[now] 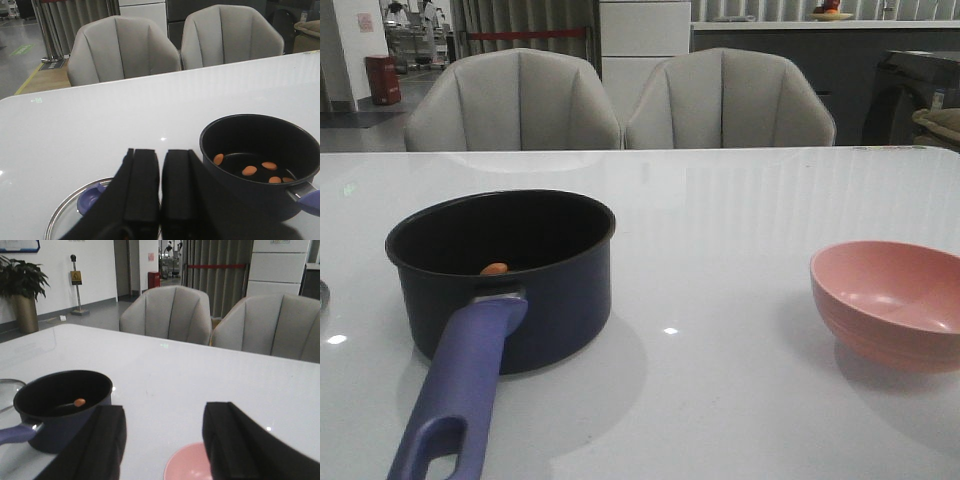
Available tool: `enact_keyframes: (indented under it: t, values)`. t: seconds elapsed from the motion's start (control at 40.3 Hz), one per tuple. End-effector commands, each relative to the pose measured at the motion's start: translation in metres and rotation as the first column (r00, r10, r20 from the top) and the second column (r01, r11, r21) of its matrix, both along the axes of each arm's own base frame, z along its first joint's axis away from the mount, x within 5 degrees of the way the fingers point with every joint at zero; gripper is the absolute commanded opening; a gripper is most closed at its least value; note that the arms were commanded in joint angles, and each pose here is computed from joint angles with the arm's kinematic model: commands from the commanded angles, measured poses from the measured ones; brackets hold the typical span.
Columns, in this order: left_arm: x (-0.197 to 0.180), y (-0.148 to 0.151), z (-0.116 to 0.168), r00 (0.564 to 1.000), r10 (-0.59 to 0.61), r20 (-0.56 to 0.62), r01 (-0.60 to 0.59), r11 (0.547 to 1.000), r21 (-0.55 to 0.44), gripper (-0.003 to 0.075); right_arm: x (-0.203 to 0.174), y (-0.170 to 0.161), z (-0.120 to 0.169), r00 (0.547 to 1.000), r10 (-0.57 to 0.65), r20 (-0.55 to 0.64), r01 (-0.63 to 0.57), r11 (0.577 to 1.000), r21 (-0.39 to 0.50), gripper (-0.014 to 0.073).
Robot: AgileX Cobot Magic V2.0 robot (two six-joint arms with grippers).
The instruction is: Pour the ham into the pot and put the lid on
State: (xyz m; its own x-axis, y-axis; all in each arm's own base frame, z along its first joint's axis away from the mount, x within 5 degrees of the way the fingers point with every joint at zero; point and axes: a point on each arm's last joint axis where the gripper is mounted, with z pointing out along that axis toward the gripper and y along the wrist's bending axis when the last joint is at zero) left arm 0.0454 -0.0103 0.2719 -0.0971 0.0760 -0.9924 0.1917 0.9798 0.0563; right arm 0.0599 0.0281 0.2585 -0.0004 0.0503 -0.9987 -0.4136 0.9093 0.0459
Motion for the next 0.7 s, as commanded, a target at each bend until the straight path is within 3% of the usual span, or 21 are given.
enact_keyframes:
  t: [0.0, 0.124, 0.372, 0.67]
  values:
    - [-0.0001, 0.0002, 0.0146, 0.996, 0.0, 0.084, 0.002, 1.0, -0.022, 0.0115, 0.0009, -0.0015, 0.008, 0.999, -0.02, 0.051, 0.019, 1.0, 0.022, 0.0454]
    - [-0.0003, -0.0008, 0.0148, 0.997, -0.007, 0.08, 0.012, 0.999, -0.053, 0.0115, 0.0009, -0.0015, 0.008, 0.999, -0.019, 0.05, 0.018, 1.0, 0.022, 0.0375]
    - [-0.0003, -0.0009, 0.0148, 0.997, -0.009, 0.079, 0.013, 0.998, -0.058, 0.0115, 0.0009, -0.0014, 0.0077, 0.999, -0.018, 0.047, 0.017, 1.0, 0.021, 0.0131]
    - [-0.0003, -0.0009, 0.0148, 0.997, -0.009, 0.079, 0.013, 0.998, -0.058, 0.0115, 0.0009, -0.0014, 0.0077, 0.999, -0.018, 0.047, 0.017, 1.0, 0.021, 0.0136]
